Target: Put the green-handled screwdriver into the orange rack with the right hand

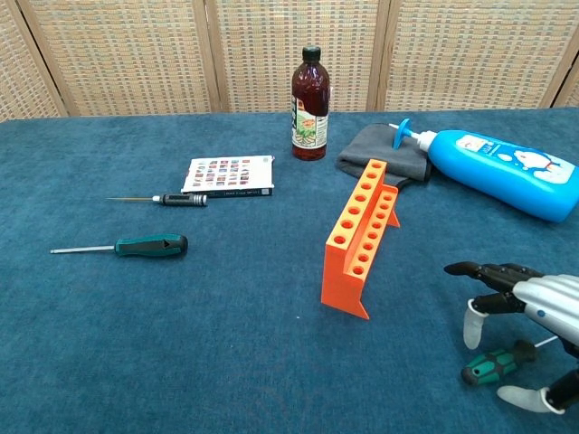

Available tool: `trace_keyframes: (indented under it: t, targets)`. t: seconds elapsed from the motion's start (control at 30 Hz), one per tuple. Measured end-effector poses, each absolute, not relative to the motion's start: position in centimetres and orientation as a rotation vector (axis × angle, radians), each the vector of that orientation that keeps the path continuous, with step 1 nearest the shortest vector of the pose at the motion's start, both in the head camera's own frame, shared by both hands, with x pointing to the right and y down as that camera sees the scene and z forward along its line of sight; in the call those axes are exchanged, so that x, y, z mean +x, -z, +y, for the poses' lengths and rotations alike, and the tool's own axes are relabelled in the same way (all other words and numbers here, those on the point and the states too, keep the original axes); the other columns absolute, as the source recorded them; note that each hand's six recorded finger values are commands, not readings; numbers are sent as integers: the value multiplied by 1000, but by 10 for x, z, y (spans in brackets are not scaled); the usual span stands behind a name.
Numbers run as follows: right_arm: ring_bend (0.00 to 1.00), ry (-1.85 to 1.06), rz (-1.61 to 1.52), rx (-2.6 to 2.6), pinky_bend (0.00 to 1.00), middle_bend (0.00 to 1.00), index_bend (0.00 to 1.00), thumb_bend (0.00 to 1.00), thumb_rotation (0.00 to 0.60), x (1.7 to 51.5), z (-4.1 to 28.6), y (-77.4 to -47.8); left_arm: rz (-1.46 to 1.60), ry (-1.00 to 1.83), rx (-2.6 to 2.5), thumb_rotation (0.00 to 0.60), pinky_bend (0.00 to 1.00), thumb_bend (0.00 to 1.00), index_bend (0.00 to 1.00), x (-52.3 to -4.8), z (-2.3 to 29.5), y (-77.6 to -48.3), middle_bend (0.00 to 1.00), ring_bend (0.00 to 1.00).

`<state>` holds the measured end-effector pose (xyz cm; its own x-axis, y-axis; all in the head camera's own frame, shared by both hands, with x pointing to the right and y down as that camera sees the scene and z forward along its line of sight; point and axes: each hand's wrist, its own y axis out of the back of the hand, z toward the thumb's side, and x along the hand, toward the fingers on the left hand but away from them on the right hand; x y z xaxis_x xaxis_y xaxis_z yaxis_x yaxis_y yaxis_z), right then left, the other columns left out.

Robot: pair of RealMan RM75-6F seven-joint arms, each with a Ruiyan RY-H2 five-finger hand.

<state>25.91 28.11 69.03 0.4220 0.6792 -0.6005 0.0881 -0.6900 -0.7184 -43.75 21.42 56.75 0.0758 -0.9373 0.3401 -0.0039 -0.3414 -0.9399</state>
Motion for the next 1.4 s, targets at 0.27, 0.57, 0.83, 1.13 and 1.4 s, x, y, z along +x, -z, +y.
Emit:
trace_keyframes:
  t: [0.27, 0.57, 0.83, 1.13, 1.4]
  targets:
    - [0, -1270, -643, -2075, 0, 0, 445, 220, 600, 258, 278, -693, 981, 1391, -1508, 600, 0, 0, 0, -437, 214, -567, 0, 0]
    - [0, -1277, -642, -2077, 0, 3, 524, 220, 600, 258, 279, -695, 987, 1392, -1506, 600, 0, 0, 0, -438, 214, -567, 0, 0]
    - [0, -1277, -661, -2078, 0, 40, 585, 220, 600, 259, 280, -698, 989, 1388, -1510, 600, 0, 0, 0, -438, 214, -566, 0, 0]
    - [0, -1256, -713, -2073, 0, 46, 591, 220, 600, 259, 271, -691, 998, 1387, -1512, 600, 0, 0, 0, -439, 213, -565, 0, 0]
    - [0, -1195, -870, -2098, 0, 46, 591, 220, 600, 262, 241, -661, 998, 1386, -1514, 600, 0, 0, 0, -439, 213, -565, 0, 0]
